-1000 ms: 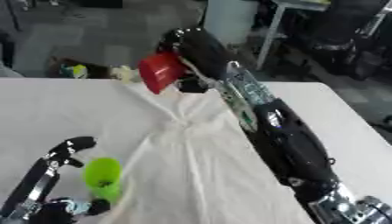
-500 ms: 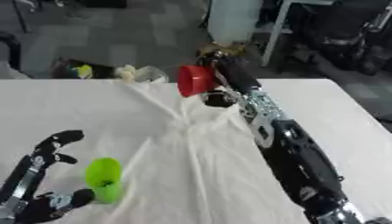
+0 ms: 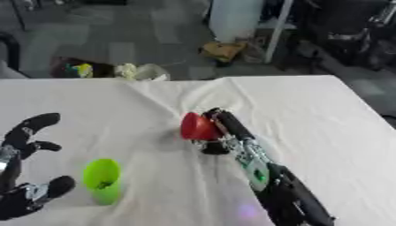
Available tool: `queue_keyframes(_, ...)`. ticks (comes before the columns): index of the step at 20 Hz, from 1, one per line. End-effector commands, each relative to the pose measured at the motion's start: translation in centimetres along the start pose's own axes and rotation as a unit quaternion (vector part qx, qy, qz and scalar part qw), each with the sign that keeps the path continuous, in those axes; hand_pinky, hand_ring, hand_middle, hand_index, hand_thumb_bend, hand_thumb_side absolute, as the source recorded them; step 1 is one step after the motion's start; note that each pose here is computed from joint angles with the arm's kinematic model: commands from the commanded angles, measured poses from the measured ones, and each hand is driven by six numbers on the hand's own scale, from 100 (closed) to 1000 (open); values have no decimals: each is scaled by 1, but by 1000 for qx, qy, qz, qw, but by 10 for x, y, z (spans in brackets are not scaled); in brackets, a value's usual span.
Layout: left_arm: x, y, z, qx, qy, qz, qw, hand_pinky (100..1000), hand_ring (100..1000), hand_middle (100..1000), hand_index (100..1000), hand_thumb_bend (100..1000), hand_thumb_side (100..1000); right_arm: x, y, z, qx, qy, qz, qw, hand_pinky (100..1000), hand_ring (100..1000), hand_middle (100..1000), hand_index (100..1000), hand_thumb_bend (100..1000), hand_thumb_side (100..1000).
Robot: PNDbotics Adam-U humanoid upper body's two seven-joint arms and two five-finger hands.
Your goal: Pour the contents of one cup into another cup.
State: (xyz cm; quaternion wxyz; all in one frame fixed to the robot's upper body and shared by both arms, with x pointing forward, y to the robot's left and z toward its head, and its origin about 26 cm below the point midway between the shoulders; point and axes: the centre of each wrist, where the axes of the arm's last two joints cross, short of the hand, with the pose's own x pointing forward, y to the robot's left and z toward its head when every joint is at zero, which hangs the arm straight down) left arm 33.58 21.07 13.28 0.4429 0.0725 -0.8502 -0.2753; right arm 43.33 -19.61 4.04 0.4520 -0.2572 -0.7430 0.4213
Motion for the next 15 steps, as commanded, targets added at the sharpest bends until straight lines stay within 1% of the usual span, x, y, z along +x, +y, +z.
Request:
queue_keyframes(1, 8, 9, -5, 5, -15, -4, 1000, 649, 929, 838, 853, 1000, 701, 4, 5, -1, 12, -35, -22, 999, 519, 215, 173, 477, 252, 283)
queue_keyframes(2, 9, 9, -5, 5, -16, -3, 1000, 648, 929, 838, 853, 1000, 702, 3, 6, 0, 14, -43, -30, 999, 523, 220, 175, 477, 243, 288)
queue_keyframes(4, 9, 10, -5, 5, -16, -1, 1000, 648, 930, 838, 853, 1000, 704, 0, 8, 2, 20, -55, -44, 997, 548, 250, 192, 488, 282, 345)
queue_keyframes(5, 9, 10, -5, 6, -16, 0, 1000, 648, 930, 839, 853, 1000, 704, -2, 9, 4, 24, -61, -51, 997, 570, 272, 213, 505, 339, 398)
queue_keyframes(6, 9, 10, -5, 6, -16, 1, 1000, 648, 930, 839, 853, 1000, 705, -4, 8, 5, 28, -67, -56, 996, 591, 291, 235, 522, 387, 433)
queue_keyframes(8, 9, 10, -5, 5, -15, 2, 1000, 648, 930, 839, 853, 1000, 707, -8, 6, 6, 37, -80, -65, 994, 631, 322, 275, 557, 445, 485)
queue_keyframes(9, 9, 10, -5, 5, -14, 2, 1000, 648, 931, 839, 853, 1000, 710, -9, 4, 7, 42, -86, -67, 993, 680, 358, 315, 591, 551, 534)
queue_keyframes(10, 9, 10, -5, 4, -14, 3, 1000, 648, 931, 839, 853, 1000, 711, -11, 2, 8, 48, -91, -69, 992, 708, 379, 338, 618, 613, 556)
queue_keyframes(12, 8, 10, -5, 4, -13, 4, 1000, 648, 931, 839, 853, 1000, 715, -15, -3, 9, 61, -101, -72, 990, 793, 450, 406, 697, 684, 633)
queue_keyframes(14, 8, 10, -5, 3, -12, 4, 1000, 648, 932, 839, 854, 1000, 718, -18, -10, 10, 73, -107, -72, 989, 853, 500, 451, 740, 722, 665)
queue_keyframes(15, 7, 10, -5, 3, -11, 5, 1000, 648, 932, 839, 854, 1000, 719, -19, -13, 10, 79, -109, -72, 988, 860, 507, 455, 745, 727, 668)
